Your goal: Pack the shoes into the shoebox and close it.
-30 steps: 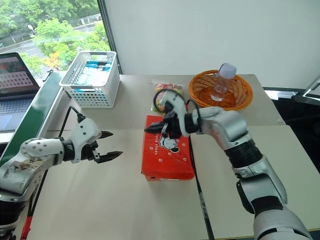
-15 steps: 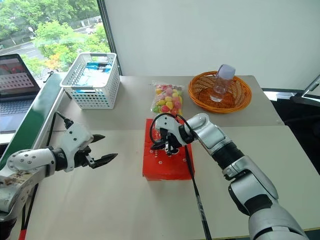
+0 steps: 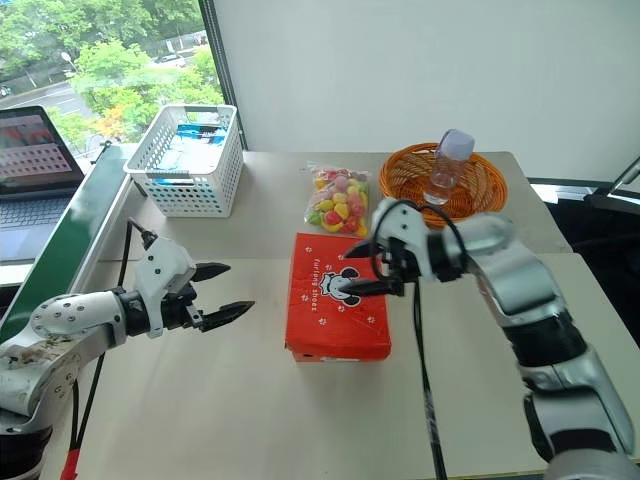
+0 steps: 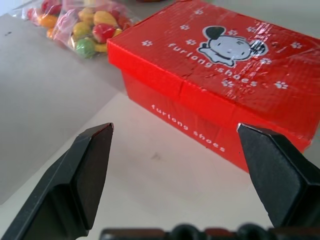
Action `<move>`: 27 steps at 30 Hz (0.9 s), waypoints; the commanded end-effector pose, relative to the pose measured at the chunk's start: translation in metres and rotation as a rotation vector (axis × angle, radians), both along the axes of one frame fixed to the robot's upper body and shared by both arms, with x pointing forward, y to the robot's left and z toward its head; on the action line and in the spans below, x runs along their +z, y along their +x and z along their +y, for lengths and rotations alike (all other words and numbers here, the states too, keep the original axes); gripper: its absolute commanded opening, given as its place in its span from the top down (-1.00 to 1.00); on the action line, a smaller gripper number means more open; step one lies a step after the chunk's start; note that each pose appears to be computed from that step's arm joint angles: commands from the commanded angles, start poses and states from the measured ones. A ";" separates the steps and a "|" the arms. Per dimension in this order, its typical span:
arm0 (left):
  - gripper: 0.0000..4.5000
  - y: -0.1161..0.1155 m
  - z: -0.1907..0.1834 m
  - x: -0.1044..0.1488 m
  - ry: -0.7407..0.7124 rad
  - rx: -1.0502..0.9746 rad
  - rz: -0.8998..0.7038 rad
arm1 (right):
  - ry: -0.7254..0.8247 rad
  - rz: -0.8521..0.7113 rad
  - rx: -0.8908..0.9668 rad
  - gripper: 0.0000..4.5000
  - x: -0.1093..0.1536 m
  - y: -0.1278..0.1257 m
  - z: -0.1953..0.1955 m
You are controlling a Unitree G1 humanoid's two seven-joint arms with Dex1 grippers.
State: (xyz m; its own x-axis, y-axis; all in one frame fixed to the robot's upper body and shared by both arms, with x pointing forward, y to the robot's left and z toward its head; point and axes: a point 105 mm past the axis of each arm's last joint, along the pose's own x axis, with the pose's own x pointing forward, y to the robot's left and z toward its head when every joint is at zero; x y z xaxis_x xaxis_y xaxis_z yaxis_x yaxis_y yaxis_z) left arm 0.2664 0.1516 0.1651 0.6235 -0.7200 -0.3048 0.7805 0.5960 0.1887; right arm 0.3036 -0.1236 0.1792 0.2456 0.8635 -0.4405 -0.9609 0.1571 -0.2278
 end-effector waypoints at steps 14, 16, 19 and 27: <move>-0.88 -0.026 0.032 -0.051 -0.230 0.485 -0.050 | 0.343 0.071 -0.742 -0.99 -0.083 -0.015 -0.114; -0.88 -0.026 0.040 -0.065 -0.217 0.577 -0.074 | 0.405 0.084 -0.806 -0.99 -0.092 -0.022 -0.119; -0.88 -0.022 0.054 -0.076 -0.196 0.735 -0.141 | 0.444 0.037 -0.938 -0.99 -0.101 -0.024 -0.127; -0.88 -0.029 0.056 -0.097 -0.175 0.869 -0.203 | 0.451 -0.079 -1.033 -0.99 -0.114 -0.021 -0.103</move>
